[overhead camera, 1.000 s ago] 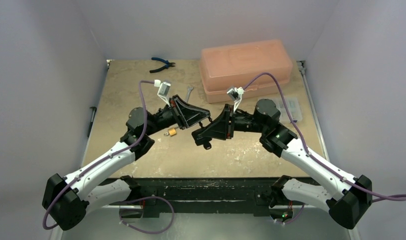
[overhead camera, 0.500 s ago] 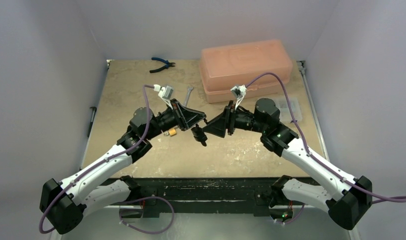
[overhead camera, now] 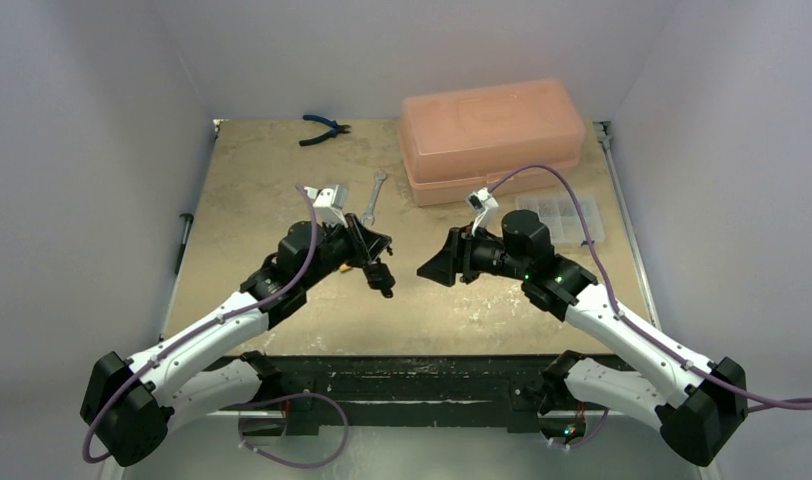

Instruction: Unlock with the key

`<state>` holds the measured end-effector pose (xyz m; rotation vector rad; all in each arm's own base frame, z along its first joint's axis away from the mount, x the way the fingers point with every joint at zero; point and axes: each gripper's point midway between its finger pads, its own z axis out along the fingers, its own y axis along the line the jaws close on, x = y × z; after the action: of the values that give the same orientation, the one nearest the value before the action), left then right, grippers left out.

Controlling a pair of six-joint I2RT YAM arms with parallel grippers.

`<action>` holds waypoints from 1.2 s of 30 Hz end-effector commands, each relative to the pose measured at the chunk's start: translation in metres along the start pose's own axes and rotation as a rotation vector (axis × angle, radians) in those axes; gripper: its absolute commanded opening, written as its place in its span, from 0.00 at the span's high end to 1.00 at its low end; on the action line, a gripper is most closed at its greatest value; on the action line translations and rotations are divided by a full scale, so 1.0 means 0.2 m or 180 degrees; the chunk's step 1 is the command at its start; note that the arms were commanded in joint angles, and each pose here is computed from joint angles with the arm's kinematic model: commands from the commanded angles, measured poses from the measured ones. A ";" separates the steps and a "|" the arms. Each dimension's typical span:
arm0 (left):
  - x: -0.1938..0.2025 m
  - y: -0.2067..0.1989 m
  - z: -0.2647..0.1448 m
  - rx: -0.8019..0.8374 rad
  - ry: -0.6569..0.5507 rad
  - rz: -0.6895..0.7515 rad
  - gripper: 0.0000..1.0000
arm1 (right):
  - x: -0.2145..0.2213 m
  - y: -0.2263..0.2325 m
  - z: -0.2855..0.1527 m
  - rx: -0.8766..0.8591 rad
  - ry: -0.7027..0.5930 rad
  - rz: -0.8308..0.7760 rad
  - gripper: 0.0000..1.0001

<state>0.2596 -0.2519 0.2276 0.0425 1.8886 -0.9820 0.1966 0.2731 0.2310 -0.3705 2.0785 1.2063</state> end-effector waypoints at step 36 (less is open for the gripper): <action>0.43 0.67 0.33 -0.0274 0.0454 -0.0110 1.00 | 0.07 -0.18 0.07 0.0423 0.0157 -0.0015 0.38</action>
<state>0.2963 -0.2270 0.0517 -0.1234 2.1799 -0.9407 0.2063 0.2678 0.1893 -0.3392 2.2209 1.0856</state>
